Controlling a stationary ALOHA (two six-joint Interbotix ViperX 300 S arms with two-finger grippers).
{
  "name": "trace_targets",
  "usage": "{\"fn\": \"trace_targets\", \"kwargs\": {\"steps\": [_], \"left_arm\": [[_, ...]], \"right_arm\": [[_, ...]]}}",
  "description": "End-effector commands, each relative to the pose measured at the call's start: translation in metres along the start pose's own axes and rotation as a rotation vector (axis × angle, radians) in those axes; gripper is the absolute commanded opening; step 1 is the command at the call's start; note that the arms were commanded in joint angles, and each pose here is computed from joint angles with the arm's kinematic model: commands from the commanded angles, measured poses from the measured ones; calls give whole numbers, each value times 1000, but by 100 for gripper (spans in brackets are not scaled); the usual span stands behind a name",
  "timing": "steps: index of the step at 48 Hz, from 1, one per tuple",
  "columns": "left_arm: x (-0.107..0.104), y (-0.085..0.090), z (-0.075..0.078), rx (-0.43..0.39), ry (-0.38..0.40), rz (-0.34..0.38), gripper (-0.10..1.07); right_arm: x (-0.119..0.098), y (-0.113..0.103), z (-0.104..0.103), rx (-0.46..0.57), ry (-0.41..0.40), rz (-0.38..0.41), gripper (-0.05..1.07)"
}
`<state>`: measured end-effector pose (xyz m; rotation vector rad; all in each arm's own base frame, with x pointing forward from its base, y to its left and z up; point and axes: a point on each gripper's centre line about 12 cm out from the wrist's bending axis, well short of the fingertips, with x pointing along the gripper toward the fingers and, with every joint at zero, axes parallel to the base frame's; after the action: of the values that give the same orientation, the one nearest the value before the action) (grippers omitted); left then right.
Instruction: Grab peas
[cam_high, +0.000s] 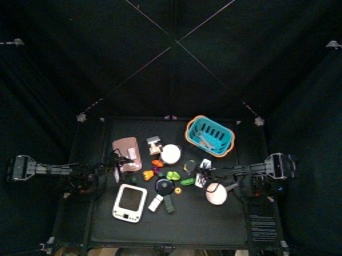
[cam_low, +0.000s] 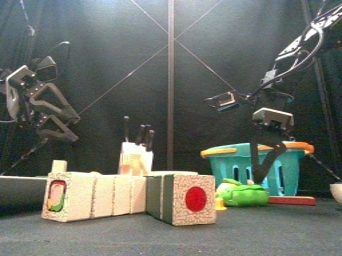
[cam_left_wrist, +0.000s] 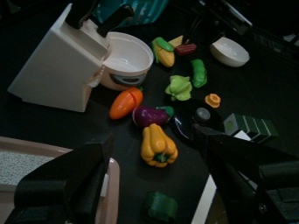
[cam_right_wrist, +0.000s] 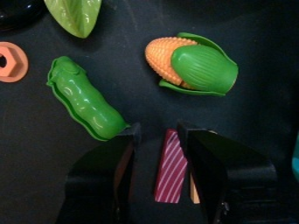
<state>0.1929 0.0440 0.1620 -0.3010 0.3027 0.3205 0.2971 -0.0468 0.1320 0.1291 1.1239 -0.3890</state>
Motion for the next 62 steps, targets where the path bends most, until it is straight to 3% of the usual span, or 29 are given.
{"fn": "trace_targets", "kwargs": {"steps": [1, 39, 54, 62], "left_arm": [[2, -3, 8, -8, -21, -7, 102], [2, -9, 7, 49, -17, -42, 102], [2, -9, 6, 49, -16, -42, 102], [2, -8, 5, 48, -13, -41, 102]], "right_arm": [[-11, 0, 12, 8, -51, 13, 76], [-15, 4, 24, -11, -104, 29, 76], [-17, 16, 25, -53, -126, 53, 76], [-18, 33, 27, -118, -176, 100, 77]]}}
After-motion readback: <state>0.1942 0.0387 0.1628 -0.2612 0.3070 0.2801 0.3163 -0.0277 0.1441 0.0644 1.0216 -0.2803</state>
